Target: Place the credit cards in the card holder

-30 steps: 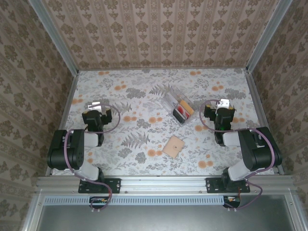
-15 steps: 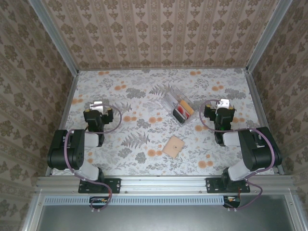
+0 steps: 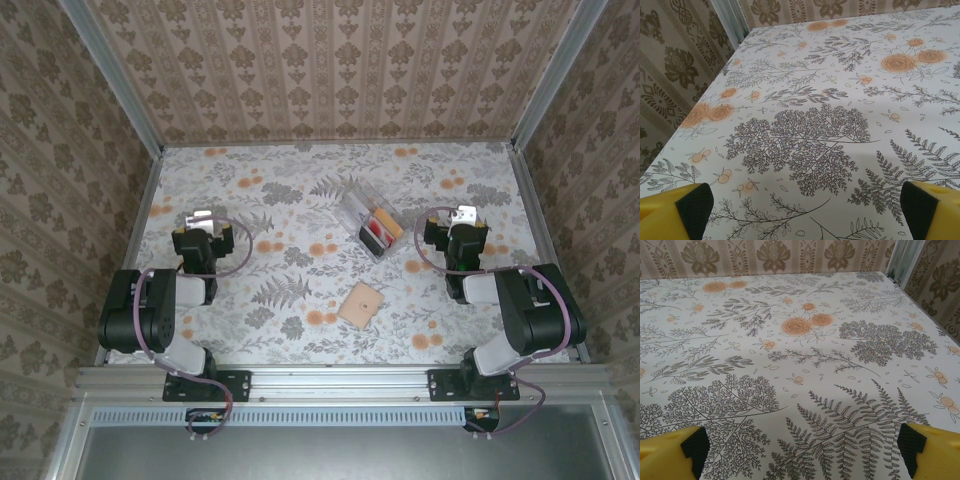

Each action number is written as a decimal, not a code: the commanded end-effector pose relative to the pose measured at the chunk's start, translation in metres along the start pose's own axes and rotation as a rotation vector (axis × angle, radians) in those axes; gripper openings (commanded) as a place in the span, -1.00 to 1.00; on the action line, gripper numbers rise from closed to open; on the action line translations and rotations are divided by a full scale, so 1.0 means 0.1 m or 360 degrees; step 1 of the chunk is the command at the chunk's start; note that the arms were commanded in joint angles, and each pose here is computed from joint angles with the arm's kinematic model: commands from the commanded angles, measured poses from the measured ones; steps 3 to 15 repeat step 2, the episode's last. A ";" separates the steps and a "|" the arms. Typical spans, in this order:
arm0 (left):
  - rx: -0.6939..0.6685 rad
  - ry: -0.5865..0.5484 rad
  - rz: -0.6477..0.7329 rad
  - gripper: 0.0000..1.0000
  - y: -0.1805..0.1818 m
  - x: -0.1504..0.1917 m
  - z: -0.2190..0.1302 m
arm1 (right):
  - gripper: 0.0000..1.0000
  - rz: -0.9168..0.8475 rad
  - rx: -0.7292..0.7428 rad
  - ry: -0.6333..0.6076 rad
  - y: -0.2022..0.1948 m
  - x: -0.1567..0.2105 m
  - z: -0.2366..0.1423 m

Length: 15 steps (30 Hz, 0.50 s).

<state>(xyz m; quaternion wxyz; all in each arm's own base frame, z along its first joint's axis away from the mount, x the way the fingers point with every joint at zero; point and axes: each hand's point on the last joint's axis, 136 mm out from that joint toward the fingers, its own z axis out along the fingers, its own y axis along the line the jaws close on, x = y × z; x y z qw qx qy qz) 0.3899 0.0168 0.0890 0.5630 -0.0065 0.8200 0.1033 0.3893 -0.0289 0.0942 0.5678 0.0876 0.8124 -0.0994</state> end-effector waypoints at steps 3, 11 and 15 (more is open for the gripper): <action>-0.0012 -0.0036 -0.0049 1.00 0.01 -0.09 0.01 | 0.99 0.0043 -0.0009 -0.0051 0.00 -0.09 0.00; -0.0012 -0.0036 -0.0049 1.00 0.01 -0.09 0.01 | 0.99 0.0043 -0.0009 -0.0051 0.00 -0.09 0.00; -0.0012 -0.0036 -0.0049 1.00 0.01 -0.09 0.01 | 0.99 0.0043 -0.0009 -0.0051 0.00 -0.09 0.00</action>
